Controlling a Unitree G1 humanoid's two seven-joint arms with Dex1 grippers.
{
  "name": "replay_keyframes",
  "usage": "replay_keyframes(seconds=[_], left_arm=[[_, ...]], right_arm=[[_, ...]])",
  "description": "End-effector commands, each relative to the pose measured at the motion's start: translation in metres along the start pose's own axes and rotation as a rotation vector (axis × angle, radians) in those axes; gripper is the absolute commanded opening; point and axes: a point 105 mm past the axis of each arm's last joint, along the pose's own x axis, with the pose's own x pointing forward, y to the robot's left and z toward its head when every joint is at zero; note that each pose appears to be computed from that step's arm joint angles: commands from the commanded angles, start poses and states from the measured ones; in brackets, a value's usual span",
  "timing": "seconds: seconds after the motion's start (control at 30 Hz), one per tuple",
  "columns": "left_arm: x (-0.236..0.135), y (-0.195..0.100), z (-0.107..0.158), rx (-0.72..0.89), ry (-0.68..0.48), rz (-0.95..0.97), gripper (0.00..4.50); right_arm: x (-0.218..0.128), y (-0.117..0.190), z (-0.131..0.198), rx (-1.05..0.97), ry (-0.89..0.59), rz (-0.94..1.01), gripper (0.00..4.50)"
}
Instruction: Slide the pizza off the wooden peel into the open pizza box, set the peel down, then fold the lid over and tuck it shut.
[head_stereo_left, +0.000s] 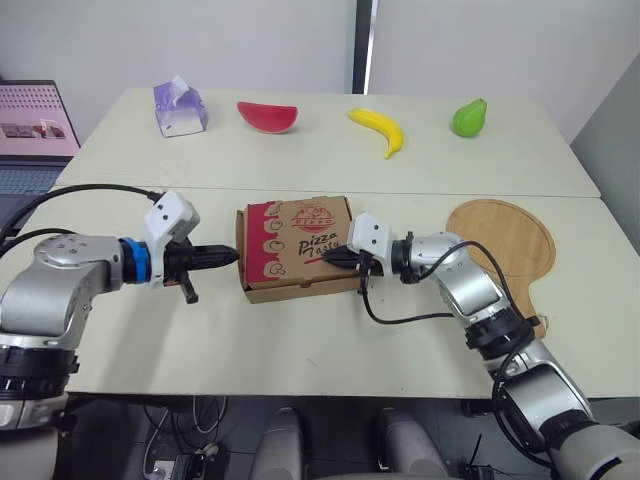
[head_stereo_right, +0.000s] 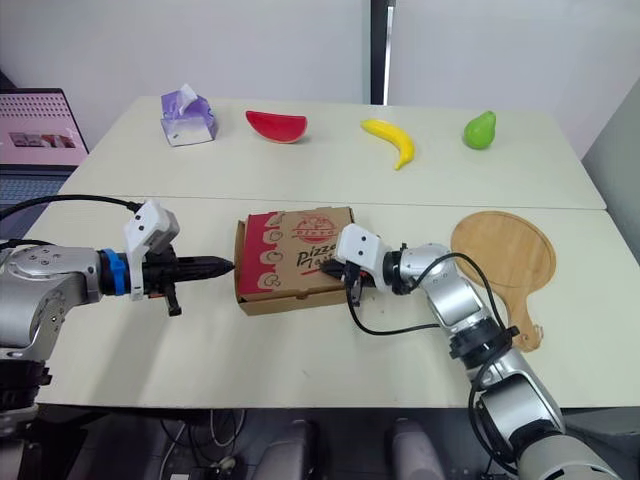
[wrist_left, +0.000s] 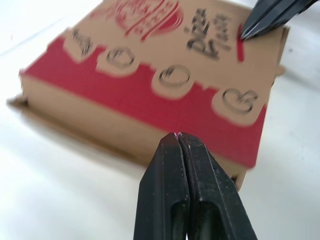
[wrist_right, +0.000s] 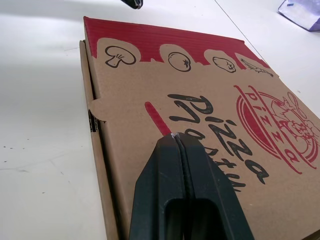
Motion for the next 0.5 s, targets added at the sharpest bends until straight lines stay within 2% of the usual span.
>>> replay_keyframes(seconds=[0.03,0.3,0.5], left_arm=[[0.006,-0.001,0.014,0.066,-0.037,0.010,0.00],[0.020,-0.004,-0.031,0.093,0.106,-0.003,0.00],[0.017,-0.005,-0.042,0.101,0.139,-0.007,0.00]], right_arm=[[-0.002,-0.006,0.014,-0.038,-0.039,-0.010,0.04],[-0.002,-0.004,0.013,-0.037,-0.035,-0.010,0.04],[-0.001,0.001,0.002,-0.033,-0.002,-0.003,0.04]])
